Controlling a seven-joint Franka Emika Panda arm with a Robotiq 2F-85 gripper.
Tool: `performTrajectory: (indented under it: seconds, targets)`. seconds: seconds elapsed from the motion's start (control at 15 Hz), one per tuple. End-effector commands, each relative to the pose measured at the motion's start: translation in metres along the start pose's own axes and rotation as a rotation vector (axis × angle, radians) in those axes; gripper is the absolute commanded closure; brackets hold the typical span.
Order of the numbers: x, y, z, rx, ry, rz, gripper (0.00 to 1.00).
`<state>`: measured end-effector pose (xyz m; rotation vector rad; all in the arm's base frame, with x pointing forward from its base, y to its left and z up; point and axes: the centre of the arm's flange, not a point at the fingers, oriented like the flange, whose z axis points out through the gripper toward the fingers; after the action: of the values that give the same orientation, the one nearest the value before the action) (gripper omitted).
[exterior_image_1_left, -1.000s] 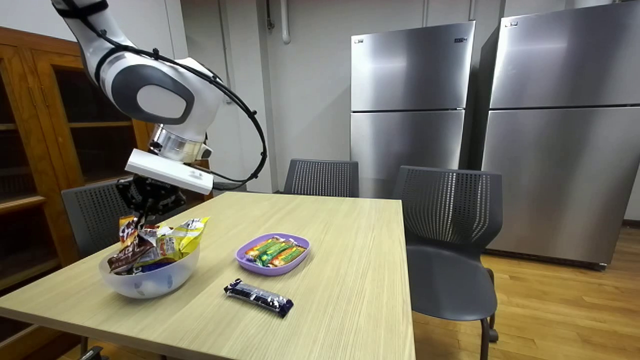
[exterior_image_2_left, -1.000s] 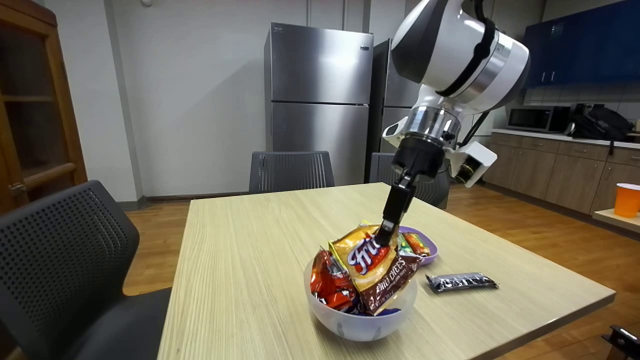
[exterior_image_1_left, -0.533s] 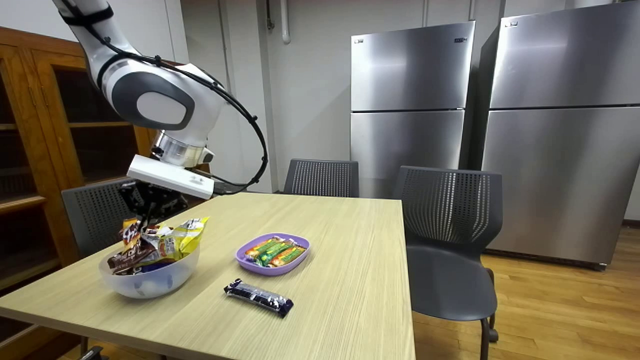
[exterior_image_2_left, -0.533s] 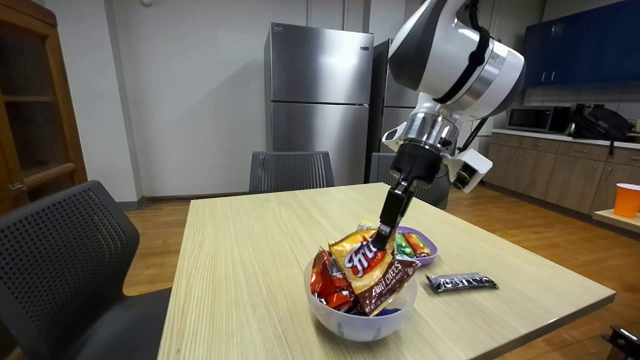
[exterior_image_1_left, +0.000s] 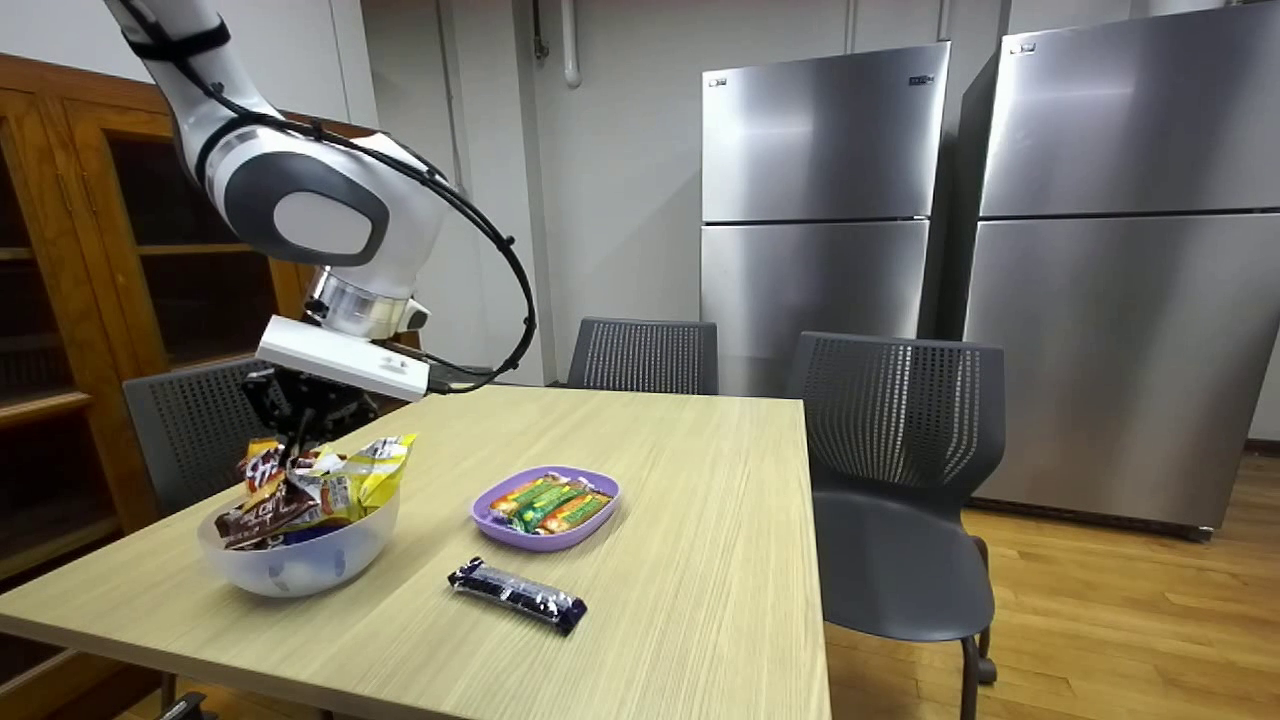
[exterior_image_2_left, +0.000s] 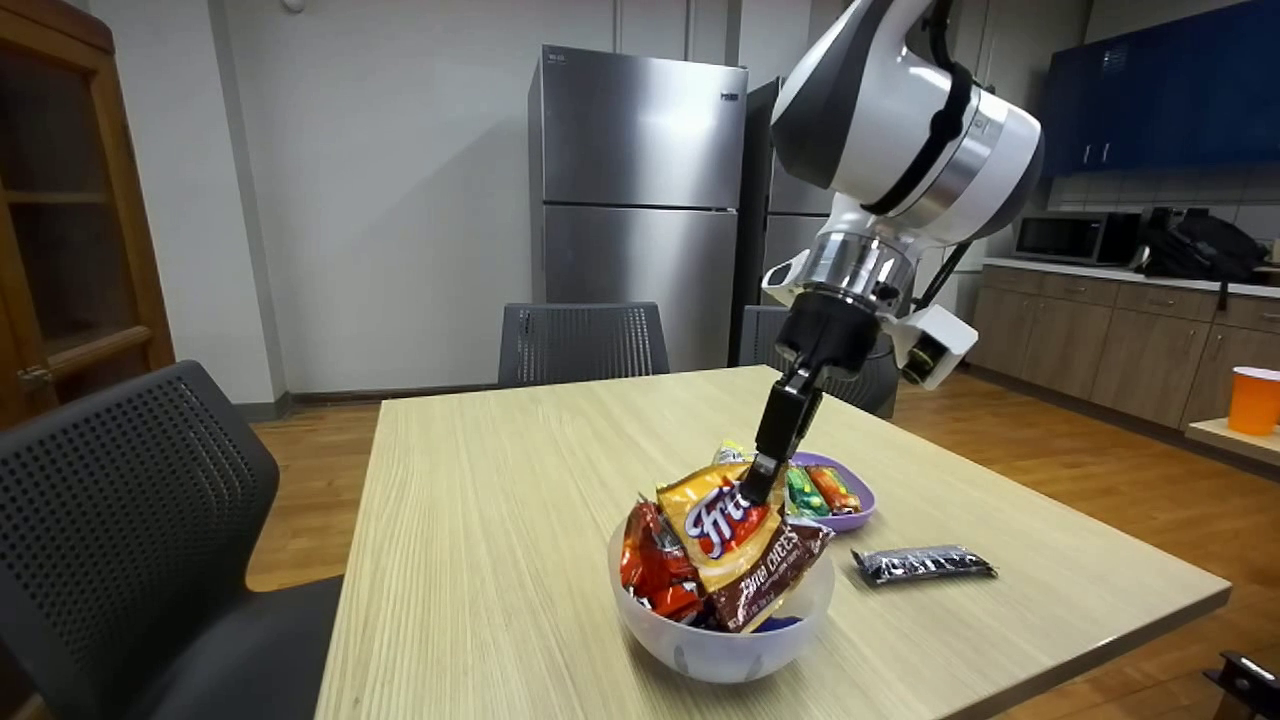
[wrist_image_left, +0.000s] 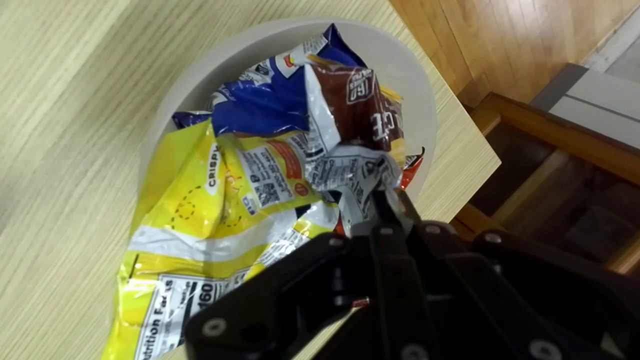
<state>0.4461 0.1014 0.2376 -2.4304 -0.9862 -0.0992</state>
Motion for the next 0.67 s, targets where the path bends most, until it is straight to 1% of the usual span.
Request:
performTrajectory:
  seconds: [0.0, 0.53, 0.6]
  targets:
    - [0.005, -0.001, -0.003, -0.009, 0.026, -0.022, 0.66]
    - [0.008, 0.01, -0.026, -0.053, 0.084, -0.007, 0.06]
    - [0.008, 0.012, -0.029, -0.059, 0.093, -0.001, 0.01]
